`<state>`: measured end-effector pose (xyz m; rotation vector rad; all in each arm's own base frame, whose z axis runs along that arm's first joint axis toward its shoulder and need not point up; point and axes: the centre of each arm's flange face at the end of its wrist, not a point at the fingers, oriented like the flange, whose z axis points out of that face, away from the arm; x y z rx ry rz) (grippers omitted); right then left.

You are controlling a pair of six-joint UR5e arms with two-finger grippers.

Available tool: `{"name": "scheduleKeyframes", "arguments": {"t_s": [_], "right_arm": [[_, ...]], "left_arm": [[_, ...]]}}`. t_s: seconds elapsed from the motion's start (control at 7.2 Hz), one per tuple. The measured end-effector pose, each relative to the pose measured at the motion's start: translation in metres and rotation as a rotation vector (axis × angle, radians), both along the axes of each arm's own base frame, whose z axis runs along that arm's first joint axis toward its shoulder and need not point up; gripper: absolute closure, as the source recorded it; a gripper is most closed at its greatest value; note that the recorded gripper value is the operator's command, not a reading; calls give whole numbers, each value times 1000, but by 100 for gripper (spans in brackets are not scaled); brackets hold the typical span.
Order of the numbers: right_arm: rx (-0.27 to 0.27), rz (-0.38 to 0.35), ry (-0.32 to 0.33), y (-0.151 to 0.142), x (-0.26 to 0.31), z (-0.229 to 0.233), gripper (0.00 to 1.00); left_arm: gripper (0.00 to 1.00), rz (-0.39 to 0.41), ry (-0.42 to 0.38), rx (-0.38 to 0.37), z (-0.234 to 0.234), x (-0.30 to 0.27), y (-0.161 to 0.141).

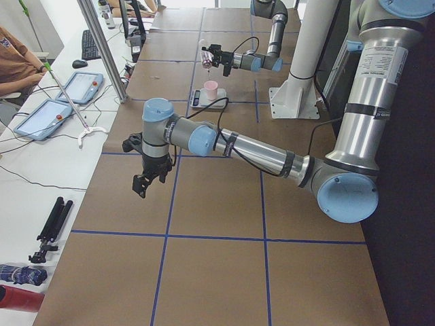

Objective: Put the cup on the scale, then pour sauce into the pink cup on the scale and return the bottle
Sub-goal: 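Hold the bottle tilted over the pink cup with the right gripper, then tilt the glass bottle back upright with the right gripper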

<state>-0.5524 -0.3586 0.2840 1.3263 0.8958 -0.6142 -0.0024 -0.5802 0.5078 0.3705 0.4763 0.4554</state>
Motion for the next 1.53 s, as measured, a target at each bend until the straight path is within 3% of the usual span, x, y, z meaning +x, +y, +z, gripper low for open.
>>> {"name": "scheduleKeyframes", "arguments": {"t_s": [0.83, 1.53], "right_arm": [[1, -12, -38, 0, 4, -9, 100], [10, -59, -182, 1, 14, -15, 100]], "left_arm": [[0, -1, 0, -1, 0, 0, 0], [0, -9, 2, 5, -4, -4, 0]]}}
